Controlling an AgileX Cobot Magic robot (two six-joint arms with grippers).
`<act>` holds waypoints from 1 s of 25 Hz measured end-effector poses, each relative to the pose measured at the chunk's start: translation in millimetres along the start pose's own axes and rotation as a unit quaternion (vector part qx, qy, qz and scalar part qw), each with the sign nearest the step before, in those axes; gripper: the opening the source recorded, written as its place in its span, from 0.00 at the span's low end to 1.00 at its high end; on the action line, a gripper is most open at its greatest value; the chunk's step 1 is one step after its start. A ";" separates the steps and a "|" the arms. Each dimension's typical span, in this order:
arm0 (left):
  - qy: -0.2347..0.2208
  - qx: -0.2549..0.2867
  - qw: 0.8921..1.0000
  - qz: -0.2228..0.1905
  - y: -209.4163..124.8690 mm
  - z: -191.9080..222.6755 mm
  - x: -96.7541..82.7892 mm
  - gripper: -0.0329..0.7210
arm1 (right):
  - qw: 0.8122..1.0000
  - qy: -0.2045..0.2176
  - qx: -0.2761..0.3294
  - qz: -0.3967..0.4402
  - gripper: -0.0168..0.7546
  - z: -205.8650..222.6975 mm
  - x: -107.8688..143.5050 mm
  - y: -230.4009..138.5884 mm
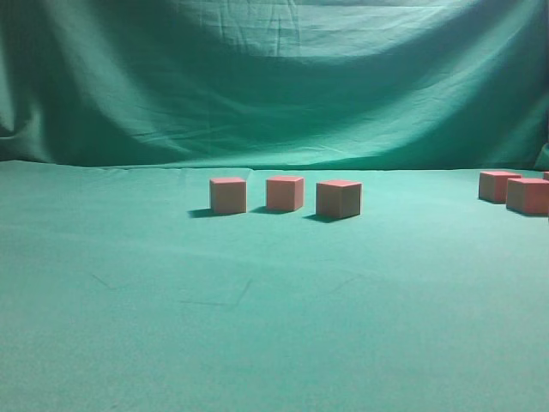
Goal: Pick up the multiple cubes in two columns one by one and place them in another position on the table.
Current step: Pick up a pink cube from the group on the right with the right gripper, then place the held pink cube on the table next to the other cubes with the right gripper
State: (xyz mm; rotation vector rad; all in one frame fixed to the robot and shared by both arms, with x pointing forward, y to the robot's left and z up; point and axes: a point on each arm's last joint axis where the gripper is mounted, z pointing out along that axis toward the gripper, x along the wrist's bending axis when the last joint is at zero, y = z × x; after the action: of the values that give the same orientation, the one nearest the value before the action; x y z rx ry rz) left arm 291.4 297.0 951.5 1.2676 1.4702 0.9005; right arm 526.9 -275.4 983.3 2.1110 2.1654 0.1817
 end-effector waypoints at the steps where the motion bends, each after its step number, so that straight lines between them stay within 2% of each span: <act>1: 0.000 0.000 1.000 0.000 0.0 0.0 0.0 0.04 | 1.000 0.006 -0.012 -0.020 0.37 -12.4 12.2 0.9; 6: 0.000 0.000 1.000 0.000 0.0 0.0 0.0 0.04 | 0.988 0.062 -0.083 -0.114 0.37 -76.2 78.7 0.5; 12: 0.000 0.000 1.000 0.000 0.0 0.0 0.0 0.04 | 0.956 0.129 -0.132 -0.227 0.37 -118.4 166.6 -5.5; 15: 0.000 0.000 1.000 0.000 0.0 0.0 0.0 0.04 | 0.951 0.146 -0.123 -0.241 0.37 -116.3 206.7 -3.5; 19: 0.000 0.000 1.000 0.000 0.0 0.0 0.0 0.04 | 0.958 0.155 -0.091 -0.226 0.37 -94.4 256.3 2.3; 25: 0.000 0.000 1.000 0.000 0.0 0.0 0.0 0.04 | 0.976 0.136 -0.022 -0.171 0.37 -46.7 302.4 16.1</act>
State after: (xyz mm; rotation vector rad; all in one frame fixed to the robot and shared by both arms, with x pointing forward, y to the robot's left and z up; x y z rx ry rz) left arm 291.4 297.0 951.5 1.2676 1.4702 0.9005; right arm 527.4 26.9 1033.0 1.7372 2.6088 0.5068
